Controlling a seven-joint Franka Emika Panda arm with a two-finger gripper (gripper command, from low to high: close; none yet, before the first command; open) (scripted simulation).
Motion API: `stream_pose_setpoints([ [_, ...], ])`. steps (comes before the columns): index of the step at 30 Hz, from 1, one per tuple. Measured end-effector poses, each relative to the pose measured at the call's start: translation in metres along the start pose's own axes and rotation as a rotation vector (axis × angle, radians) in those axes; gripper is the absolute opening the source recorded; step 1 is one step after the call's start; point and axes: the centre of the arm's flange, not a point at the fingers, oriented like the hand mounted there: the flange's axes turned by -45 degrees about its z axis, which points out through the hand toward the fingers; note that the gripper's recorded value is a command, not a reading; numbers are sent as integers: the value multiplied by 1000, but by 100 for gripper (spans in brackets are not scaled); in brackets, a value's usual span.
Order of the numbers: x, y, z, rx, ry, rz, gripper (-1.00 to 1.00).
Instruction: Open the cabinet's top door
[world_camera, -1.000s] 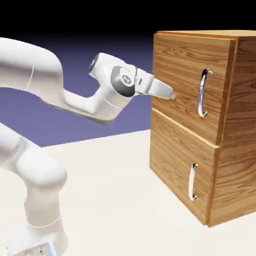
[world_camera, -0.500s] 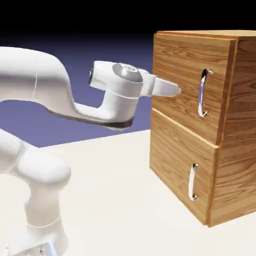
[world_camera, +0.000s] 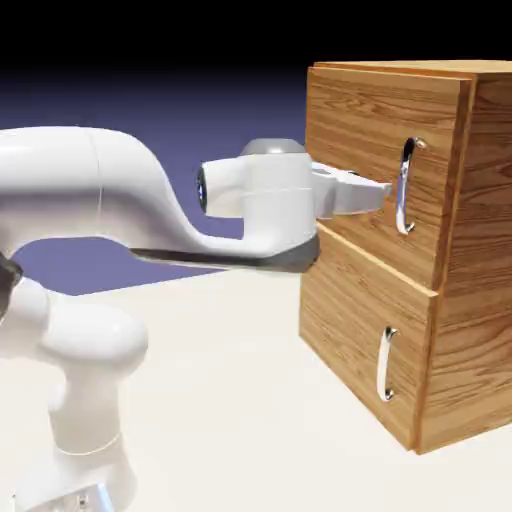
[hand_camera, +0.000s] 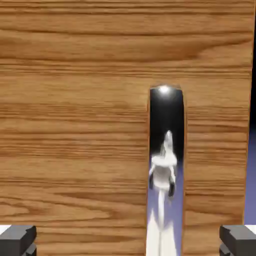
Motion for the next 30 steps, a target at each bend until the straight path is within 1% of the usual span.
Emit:
stream_pose_setpoints([
  [5,-8,13,7,9,33,12,0],
  [9,-6,13,47,9,33,14,0],
  [10,-6,13,56,9,33,12,-100],
  [12,-6,13,56,9,33,12,-100],
  [23,-8,-17,-11,-160,32,13,-100],
  [30,-9,-49,-60,-295,32,15,-100],
])
